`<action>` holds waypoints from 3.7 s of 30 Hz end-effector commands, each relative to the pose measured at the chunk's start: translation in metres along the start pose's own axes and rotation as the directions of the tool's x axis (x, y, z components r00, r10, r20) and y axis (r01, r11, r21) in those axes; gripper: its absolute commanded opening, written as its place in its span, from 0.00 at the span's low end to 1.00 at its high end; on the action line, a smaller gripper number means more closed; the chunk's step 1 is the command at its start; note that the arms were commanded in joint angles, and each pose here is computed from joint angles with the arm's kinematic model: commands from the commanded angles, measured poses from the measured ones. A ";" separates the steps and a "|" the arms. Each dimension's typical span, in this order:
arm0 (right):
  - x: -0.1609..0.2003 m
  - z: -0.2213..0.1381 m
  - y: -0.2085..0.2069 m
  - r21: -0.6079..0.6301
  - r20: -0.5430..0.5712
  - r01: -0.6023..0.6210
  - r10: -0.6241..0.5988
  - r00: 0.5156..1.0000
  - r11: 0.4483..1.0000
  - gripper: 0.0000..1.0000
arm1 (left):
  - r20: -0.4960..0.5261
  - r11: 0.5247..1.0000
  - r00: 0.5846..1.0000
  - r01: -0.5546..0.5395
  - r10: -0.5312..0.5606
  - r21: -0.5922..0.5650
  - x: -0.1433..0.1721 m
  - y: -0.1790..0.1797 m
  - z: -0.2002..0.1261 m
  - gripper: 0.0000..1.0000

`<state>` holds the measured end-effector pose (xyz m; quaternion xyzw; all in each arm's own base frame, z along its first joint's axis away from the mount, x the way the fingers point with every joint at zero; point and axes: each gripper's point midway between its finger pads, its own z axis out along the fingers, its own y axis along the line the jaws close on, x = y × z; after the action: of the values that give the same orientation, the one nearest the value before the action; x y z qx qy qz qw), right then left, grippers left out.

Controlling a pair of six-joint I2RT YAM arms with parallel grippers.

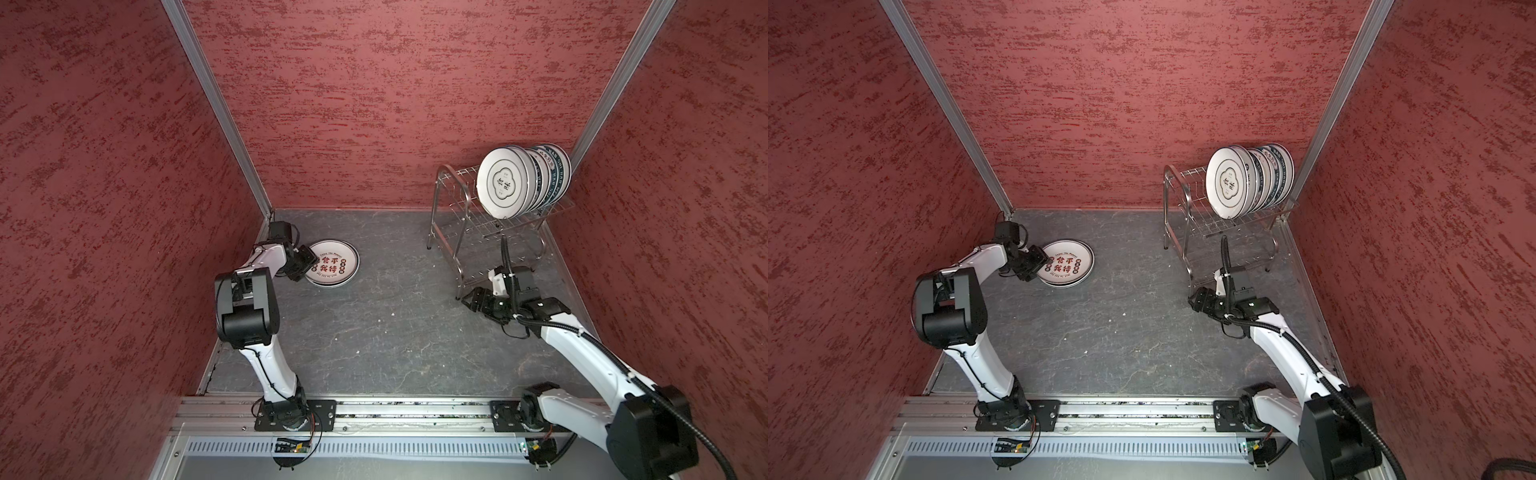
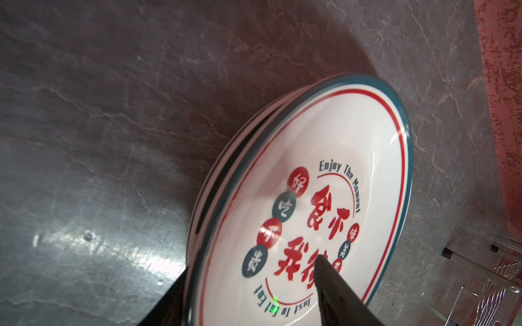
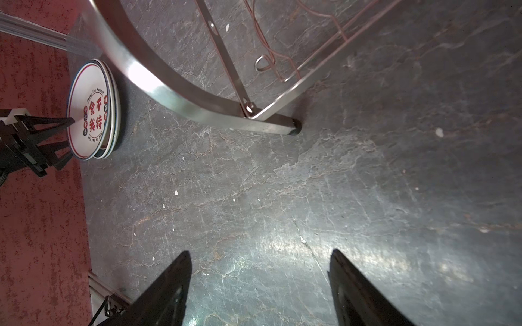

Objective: Unload the plates from the dish rack
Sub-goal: Place the plate among the plates, then rotate the dish rack at the top-right of the table, then pick up the plate from the dish rack.

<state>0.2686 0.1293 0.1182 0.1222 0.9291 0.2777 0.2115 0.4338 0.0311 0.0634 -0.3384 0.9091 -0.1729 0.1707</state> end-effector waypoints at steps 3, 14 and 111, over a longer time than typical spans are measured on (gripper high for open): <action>-0.012 -0.001 0.012 -0.020 0.025 0.044 -0.044 0.999 0.999 0.76 | -0.021 0.996 1.000 -0.003 0.001 -0.084 0.003 0.011 -0.001 0.70; -0.021 0.007 0.022 -0.053 0.030 0.068 -0.067 0.997 0.996 0.73 | -0.012 0.993 0.999 -0.036 0.035 -0.111 0.005 0.008 -0.014 0.79; -0.232 -0.205 0.196 0.145 0.550 0.383 -0.396 0.735 0.912 0.99 | 0.242 0.961 0.965 -0.157 0.100 0.229 0.074 -0.010 -0.174 0.99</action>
<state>0.3984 0.1274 0.4616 -0.0010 0.8153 0.2102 0.5395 0.3235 0.0052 0.2087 -0.2692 0.8703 -0.2480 0.3296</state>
